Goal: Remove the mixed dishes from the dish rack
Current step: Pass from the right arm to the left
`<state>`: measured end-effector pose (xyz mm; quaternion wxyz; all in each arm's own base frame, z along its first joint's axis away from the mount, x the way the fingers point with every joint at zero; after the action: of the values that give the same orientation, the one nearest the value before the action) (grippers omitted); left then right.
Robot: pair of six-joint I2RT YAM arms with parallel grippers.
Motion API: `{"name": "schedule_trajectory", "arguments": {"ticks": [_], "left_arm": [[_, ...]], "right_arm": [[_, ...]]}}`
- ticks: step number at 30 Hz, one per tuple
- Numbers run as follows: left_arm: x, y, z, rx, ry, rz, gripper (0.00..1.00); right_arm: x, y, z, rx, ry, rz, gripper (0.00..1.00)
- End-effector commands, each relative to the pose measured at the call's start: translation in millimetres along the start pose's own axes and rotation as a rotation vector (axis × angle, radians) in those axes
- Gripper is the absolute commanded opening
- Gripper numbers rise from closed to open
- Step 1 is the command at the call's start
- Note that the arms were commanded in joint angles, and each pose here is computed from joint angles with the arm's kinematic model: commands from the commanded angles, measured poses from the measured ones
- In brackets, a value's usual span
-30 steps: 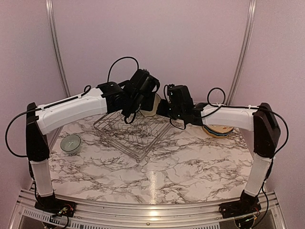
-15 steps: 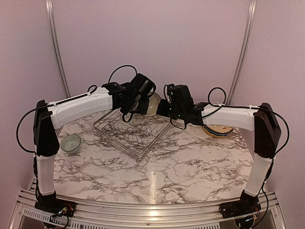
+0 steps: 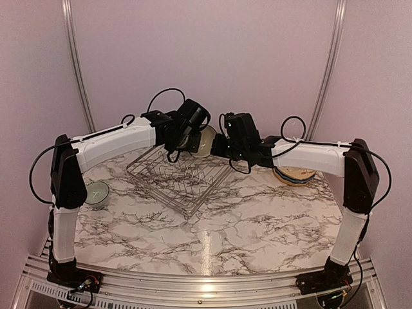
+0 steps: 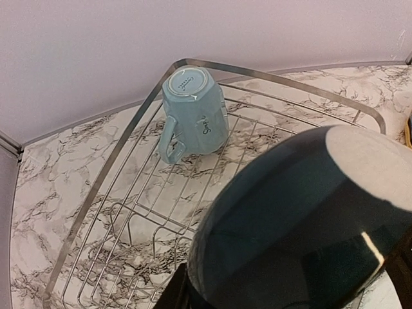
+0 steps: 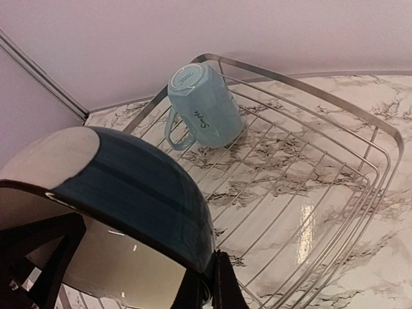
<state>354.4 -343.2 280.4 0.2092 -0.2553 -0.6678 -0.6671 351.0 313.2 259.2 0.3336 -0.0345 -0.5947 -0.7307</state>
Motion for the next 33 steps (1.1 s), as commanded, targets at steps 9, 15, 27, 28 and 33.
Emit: {"name": "schedule_trajectory", "arguments": {"ticks": [9,15,27,28,33], "left_arm": [[1.4,-2.9,1.9,-0.031,0.026,0.022,0.0],[15.0,5.9,11.1,0.022,0.049,-0.014,0.0],[27.9,16.5,30.2,0.143,0.041,-0.037,0.0],[28.2,17.2,33.6,0.155,0.028,-0.025,0.0],[33.7,19.6,64.1,0.235,-0.023,0.034,0.0]], "right_arm": [[8.3,30.2,31.4,0.013,0.054,-0.118,0.0],[10.6,31.5,33.2,0.035,0.062,-0.124,0.16],[33.0,36.7,28.9,0.087,0.064,-0.154,0.65],[38.7,38.4,27.0,0.092,0.053,-0.164,0.68],[76.1,54.8,17.4,0.118,0.103,-0.281,0.85]]}}
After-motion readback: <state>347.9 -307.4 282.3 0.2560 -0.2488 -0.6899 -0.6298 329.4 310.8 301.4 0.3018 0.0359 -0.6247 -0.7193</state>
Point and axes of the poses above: each gripper's point midway between its finger pads, its own x axis back along the fingers, its own z axis along the line the jaws close on, y = z × x, the point moved 10 cm from there along x, back along the fingers, and after that the axes turned 11 degrees about x, right-handed, at the moved point
